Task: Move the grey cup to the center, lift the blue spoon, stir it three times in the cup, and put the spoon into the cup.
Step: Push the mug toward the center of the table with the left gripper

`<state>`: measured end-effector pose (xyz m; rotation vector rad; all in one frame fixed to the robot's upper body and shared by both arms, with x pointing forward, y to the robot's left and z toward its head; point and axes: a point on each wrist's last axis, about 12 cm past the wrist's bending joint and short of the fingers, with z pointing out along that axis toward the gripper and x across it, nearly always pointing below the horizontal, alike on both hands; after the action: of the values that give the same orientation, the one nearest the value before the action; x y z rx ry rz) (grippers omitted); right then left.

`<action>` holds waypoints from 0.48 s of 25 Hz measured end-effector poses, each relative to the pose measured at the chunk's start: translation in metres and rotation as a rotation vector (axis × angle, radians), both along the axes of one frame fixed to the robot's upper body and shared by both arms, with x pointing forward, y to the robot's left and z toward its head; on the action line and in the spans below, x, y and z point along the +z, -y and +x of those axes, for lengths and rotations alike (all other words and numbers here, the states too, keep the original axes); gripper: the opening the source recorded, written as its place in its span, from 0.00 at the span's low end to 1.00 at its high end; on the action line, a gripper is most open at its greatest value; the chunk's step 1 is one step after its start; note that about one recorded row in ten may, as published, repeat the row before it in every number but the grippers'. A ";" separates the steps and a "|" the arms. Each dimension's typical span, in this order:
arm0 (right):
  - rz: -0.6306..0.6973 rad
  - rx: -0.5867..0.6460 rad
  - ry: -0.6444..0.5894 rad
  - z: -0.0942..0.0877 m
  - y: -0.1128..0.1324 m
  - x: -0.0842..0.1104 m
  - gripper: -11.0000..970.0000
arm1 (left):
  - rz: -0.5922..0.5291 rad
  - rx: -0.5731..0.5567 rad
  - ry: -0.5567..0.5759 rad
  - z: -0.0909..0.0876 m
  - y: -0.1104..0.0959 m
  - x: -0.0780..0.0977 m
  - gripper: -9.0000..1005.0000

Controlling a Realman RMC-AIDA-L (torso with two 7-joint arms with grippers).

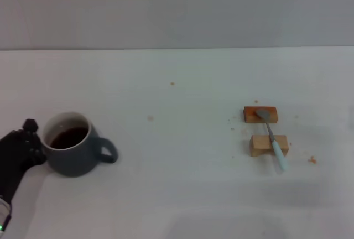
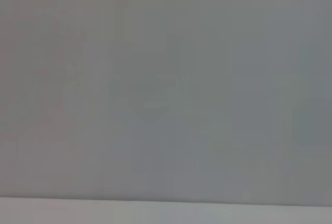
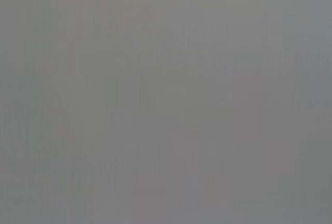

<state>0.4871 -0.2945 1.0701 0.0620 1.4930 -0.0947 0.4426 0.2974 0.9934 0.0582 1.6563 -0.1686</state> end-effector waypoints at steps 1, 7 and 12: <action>0.000 0.000 0.000 0.000 0.000 0.000 0.41 | 0.001 -0.013 0.000 0.000 0.003 0.000 0.01; 0.002 0.002 0.006 0.001 -0.001 0.002 0.41 | 0.005 -0.091 0.005 -0.002 0.018 -0.001 0.01; 0.003 0.004 0.010 0.001 -0.001 0.003 0.41 | -0.002 -0.109 0.006 -0.002 0.022 0.000 0.01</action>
<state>0.4884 -0.2931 1.0731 0.0616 1.4829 -0.0890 0.4409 0.2756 0.9930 0.1477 1.6474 -0.2528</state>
